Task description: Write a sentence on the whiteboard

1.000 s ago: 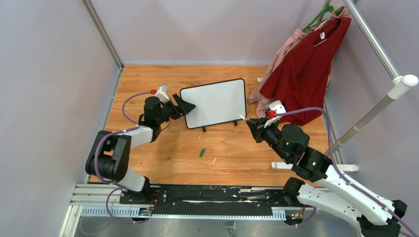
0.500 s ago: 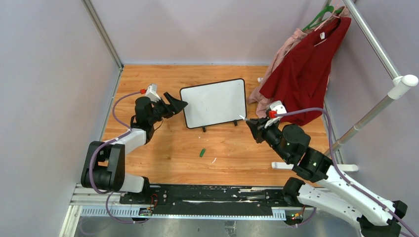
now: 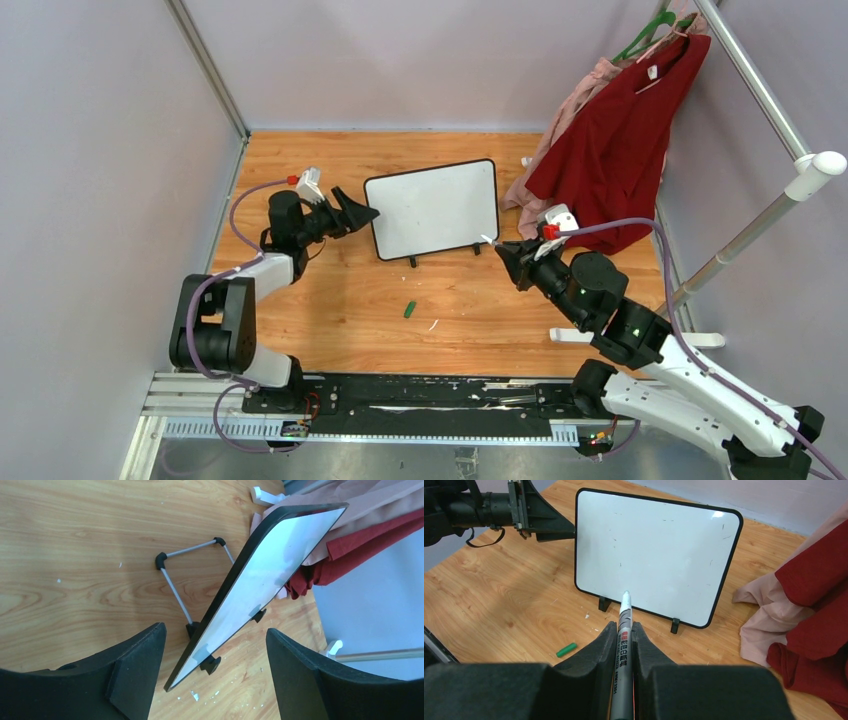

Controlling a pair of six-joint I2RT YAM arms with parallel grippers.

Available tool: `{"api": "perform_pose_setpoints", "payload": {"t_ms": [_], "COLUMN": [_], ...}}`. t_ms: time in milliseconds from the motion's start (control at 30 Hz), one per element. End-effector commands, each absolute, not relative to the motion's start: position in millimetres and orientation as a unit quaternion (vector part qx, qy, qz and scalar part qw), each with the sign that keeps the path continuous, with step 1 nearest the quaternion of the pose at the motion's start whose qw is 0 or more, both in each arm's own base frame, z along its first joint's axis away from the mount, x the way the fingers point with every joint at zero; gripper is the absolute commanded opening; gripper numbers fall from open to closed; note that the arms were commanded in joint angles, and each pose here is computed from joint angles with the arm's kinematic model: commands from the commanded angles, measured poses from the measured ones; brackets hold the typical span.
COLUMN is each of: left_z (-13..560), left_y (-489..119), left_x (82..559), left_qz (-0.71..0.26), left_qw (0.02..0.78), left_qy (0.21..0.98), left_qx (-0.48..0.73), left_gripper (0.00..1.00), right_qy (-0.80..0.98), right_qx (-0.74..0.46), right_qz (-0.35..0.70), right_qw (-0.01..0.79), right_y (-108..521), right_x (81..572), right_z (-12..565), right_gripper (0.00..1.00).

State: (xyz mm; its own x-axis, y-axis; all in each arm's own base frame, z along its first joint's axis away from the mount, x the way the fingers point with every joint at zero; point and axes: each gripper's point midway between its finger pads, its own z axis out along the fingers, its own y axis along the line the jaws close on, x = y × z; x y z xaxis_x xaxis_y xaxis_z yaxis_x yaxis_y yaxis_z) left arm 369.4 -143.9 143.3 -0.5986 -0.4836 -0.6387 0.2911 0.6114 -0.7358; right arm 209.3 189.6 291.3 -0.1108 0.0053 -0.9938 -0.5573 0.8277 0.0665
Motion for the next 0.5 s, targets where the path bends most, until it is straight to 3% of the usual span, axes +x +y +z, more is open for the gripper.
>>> {"api": "perform_pose_setpoints", "payload": {"t_ms": [0,267,467], "left_z": [156.5,178.4,194.5], "left_y": [-149.3,-148.1,-121.8], "left_x": [378.0,385.2,384.8], "left_qz": [-0.447,-0.430,-0.356], "left_qw": [0.455,0.496,0.561], "left_qy": [0.770,0.753,0.747], "left_qx": [-0.006,0.044,0.025], "left_gripper": [0.78,0.79,0.87], "right_qy": [0.703,0.690,0.688], "right_qx": [-0.187,-0.203,-0.211], "right_qz": [0.240,0.257,0.255], "right_qw": [0.642,0.646,0.646], "right_y": [194.0,202.6,203.8], "right_x": [209.3,206.6,206.5], "right_z": [295.6,301.1,302.0], "right_gripper": [0.00,0.00,0.00]}}
